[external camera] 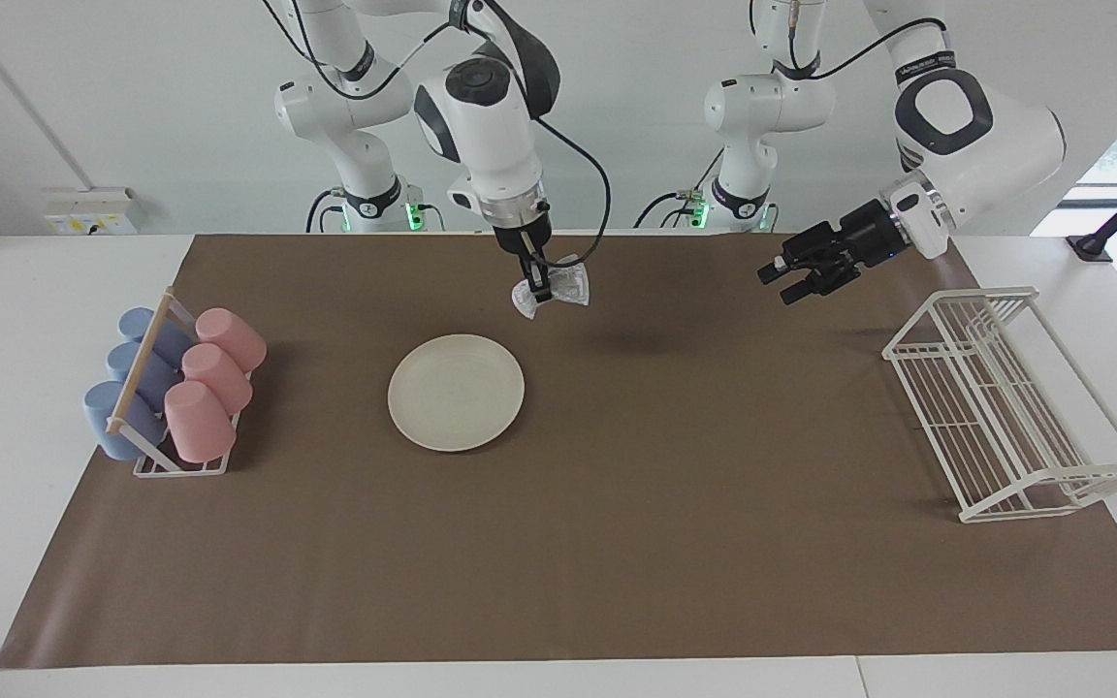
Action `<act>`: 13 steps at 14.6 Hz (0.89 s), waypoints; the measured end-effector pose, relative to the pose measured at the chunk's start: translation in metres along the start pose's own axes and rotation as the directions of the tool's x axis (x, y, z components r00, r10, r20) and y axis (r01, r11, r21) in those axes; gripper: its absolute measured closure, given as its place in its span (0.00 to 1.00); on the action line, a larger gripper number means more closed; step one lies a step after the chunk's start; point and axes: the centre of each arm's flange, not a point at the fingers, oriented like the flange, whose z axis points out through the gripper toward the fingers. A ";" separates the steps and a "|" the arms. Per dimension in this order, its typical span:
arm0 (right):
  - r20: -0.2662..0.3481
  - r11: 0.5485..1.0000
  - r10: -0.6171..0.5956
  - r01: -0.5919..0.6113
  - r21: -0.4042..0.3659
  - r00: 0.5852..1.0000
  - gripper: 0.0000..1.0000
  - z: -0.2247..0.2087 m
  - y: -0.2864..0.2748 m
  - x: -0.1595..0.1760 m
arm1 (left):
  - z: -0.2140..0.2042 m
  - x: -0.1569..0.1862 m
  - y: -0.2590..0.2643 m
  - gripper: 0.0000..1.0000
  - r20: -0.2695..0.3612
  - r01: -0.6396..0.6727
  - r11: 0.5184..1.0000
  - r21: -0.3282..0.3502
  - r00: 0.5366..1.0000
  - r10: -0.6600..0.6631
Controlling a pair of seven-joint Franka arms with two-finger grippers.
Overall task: Wipe plate with sponge
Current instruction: 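Lift the scrubber off the plate while the left gripper reaches toward it, then grasp the scrubber with the left gripper while the right gripper releases it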
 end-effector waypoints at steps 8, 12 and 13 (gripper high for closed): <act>-0.004 1.000 0.004 -0.004 -0.009 1.000 0.90 -0.017 0.000 0.000 | 0.070 -0.031 0.054 0.00 0.112 0.021 0.966 -0.258 0.994 0.009; -0.004 1.000 0.003 -0.003 -0.010 1.000 0.90 -0.017 0.000 -0.001 | 0.124 -0.060 0.069 0.00 0.180 -0.039 0.953 -0.301 0.979 0.096; -0.004 1.000 0.001 -0.001 -0.010 1.000 0.90 -0.017 0.001 -0.002 | 0.137 -0.065 0.070 0.00 0.192 -0.037 0.949 -0.314 0.976 0.102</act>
